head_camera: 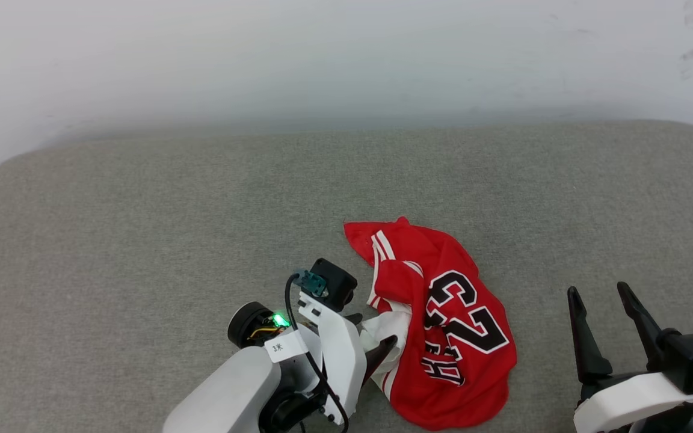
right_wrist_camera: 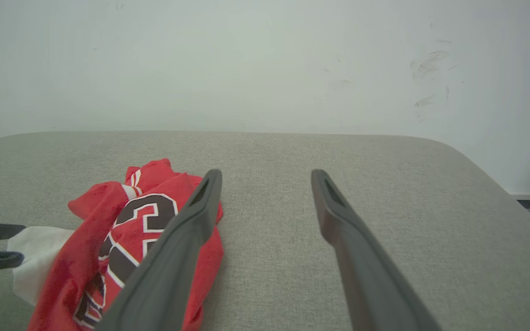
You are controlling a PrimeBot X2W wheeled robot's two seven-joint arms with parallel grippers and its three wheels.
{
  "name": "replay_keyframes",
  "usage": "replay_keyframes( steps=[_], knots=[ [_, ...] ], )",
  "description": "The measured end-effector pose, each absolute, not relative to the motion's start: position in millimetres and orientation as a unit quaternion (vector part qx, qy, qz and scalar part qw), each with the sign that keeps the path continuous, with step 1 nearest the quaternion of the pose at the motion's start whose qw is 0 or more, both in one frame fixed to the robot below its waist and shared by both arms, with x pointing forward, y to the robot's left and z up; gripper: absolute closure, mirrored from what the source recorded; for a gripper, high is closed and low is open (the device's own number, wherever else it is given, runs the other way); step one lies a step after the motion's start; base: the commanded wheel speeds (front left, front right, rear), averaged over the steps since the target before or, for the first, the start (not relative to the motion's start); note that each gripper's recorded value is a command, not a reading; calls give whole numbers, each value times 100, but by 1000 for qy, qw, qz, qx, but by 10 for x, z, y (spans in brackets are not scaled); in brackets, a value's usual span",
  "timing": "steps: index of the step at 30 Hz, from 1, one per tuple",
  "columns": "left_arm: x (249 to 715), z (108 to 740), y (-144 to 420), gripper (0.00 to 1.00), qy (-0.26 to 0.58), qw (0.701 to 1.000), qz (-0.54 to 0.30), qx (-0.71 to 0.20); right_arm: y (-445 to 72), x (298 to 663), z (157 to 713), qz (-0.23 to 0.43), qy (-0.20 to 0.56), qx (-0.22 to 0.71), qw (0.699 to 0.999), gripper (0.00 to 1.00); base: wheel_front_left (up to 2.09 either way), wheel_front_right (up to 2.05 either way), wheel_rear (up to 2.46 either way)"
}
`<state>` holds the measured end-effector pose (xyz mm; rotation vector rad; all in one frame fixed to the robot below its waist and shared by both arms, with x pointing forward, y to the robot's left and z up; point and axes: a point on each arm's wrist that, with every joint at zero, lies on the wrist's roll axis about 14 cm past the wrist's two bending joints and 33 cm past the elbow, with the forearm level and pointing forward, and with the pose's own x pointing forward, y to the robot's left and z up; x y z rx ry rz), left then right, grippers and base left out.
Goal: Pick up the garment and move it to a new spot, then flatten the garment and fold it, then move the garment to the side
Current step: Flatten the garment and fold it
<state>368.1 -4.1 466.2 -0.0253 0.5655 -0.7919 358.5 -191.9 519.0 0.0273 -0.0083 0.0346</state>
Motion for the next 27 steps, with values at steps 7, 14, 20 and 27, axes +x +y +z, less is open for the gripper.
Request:
replay_keyframes(
  steps=[7,14,20,27],
  knots=[
    [3644,4338,-115,60,340,852,-398,10,-2049,3549,5077,-4,10,17,1000,0,0,0,0],
    [3701,4357,-140,100,328,854,-403,17,-2090,3553,5055,-11,11,18,1000,0,0,0,0],
    [3924,4563,94,100,272,890,-364,14,-2064,3586,5083,-5,6,19,1000,0,0,0,0],
    [4169,4737,901,100,224,946,-236,-5,-1971,3652,5124,10,0,19,1000,0,0,0,0]
  ],
)
